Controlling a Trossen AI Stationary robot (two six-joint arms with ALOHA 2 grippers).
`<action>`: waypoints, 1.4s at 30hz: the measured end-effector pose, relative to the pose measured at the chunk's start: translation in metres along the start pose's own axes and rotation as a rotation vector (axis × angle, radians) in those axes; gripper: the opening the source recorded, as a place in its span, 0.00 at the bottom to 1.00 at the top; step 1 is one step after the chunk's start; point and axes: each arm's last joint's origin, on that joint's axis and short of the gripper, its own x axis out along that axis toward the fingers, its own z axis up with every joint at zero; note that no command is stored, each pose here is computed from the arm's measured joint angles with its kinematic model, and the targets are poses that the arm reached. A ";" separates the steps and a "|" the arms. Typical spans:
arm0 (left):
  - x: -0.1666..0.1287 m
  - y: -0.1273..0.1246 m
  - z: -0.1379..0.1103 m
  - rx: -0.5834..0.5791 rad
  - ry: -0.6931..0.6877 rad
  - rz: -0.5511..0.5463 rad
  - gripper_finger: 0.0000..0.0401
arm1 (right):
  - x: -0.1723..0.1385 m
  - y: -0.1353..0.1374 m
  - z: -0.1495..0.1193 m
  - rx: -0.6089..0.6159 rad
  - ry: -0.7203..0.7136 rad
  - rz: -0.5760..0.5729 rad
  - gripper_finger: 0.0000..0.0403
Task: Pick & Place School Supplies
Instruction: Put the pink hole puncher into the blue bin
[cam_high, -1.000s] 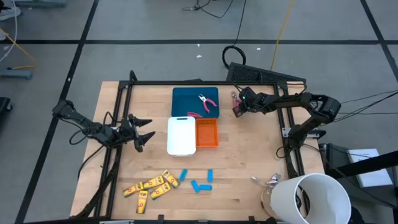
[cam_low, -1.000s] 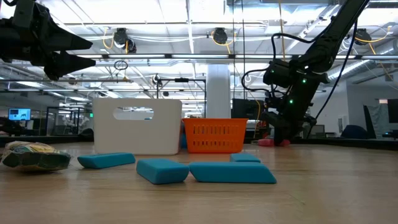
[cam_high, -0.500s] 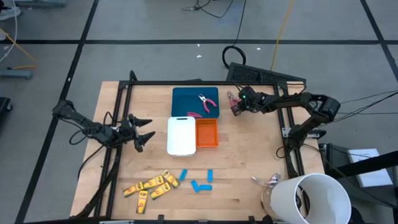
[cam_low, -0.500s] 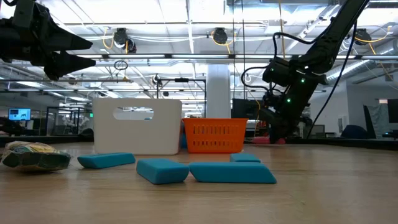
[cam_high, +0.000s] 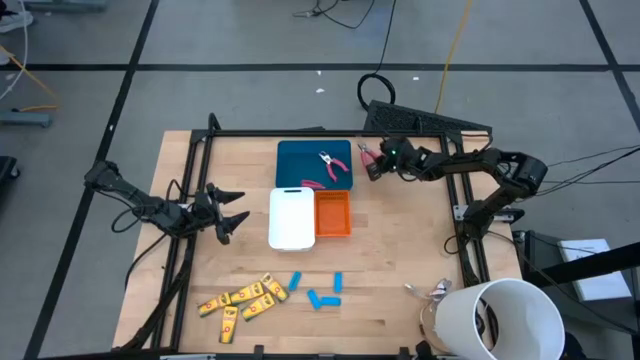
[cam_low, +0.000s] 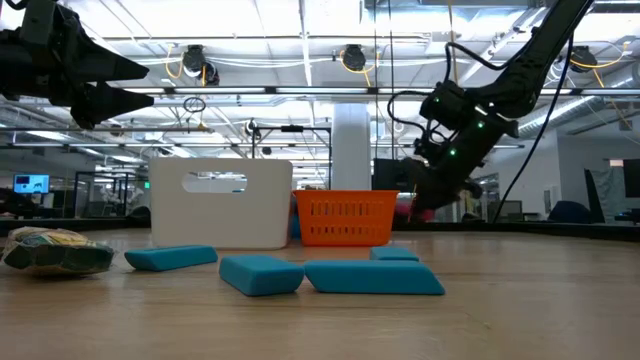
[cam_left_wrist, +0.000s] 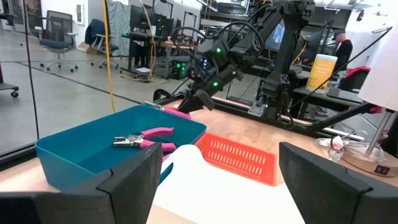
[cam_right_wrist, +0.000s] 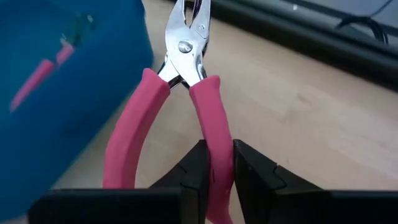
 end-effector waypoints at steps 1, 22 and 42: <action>0.000 0.000 0.000 0.000 0.000 0.000 0.81 | 0.000 0.000 0.001 0.002 -0.014 0.005 0.13; 0.000 0.000 0.000 0.000 0.000 0.000 0.81 | -0.008 0.032 0.019 -0.109 -0.274 0.149 0.13; 0.000 0.000 0.000 0.001 0.000 0.000 0.81 | -0.021 0.072 0.011 -0.248 -0.354 0.281 0.13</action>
